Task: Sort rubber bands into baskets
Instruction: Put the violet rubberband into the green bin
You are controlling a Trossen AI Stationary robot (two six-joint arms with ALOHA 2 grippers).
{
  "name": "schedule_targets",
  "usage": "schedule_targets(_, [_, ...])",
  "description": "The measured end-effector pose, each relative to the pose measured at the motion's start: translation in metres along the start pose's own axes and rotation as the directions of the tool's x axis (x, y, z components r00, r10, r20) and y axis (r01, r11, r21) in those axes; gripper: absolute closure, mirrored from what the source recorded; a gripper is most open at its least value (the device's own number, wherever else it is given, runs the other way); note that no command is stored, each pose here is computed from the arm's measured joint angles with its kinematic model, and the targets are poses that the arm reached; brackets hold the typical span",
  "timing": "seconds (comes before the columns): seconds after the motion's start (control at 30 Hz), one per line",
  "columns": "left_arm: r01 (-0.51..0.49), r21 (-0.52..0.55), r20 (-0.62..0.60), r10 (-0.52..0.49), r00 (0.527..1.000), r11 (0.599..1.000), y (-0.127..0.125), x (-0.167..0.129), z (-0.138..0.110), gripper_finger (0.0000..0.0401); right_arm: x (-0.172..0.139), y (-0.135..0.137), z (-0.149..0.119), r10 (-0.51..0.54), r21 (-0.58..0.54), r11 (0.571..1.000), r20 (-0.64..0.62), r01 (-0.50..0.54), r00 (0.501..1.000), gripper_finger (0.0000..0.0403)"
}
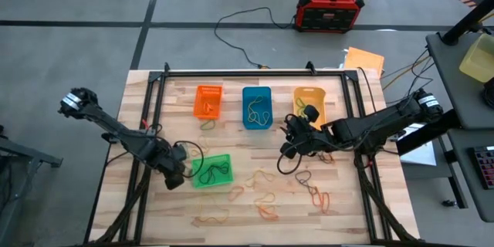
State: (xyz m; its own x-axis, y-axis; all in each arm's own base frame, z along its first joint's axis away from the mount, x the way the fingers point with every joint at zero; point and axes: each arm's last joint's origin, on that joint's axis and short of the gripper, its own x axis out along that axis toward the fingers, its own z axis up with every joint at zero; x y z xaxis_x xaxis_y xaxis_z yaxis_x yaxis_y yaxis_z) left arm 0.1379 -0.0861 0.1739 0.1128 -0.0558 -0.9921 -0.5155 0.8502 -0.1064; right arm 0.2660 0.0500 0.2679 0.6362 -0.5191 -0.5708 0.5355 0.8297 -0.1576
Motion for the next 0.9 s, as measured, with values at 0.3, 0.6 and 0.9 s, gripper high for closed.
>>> schedule_targets(0.3, [-0.105, -0.019, 0.009, 0.105, 0.994, 0.994, 0.002, 0.019, 0.004, 0.0261, 0.0, 0.001, 0.001, 0.006, 0.011, 1.0, 0.012, -0.006, 1.0, 0.03])
schedule_targets(0.6, [-0.195, -0.029, -0.034, 0.194, 0.98, 0.98, 0.004, 0.035, 0.007, 0.0246, 0.0, 0.001, 0.002, 0.007, 0.012, 1.0, 0.014, -0.007, 1.0, 0.03])
schedule_targets(0.9, [-0.19, -0.034, -0.025, 0.19, 0.982, 0.981, 0.002, 0.041, 0.008, 0.0247, 0.0, 0.001, 0.002, 0.008, 0.014, 1.0, 0.015, -0.008, 1.0, 0.0303])
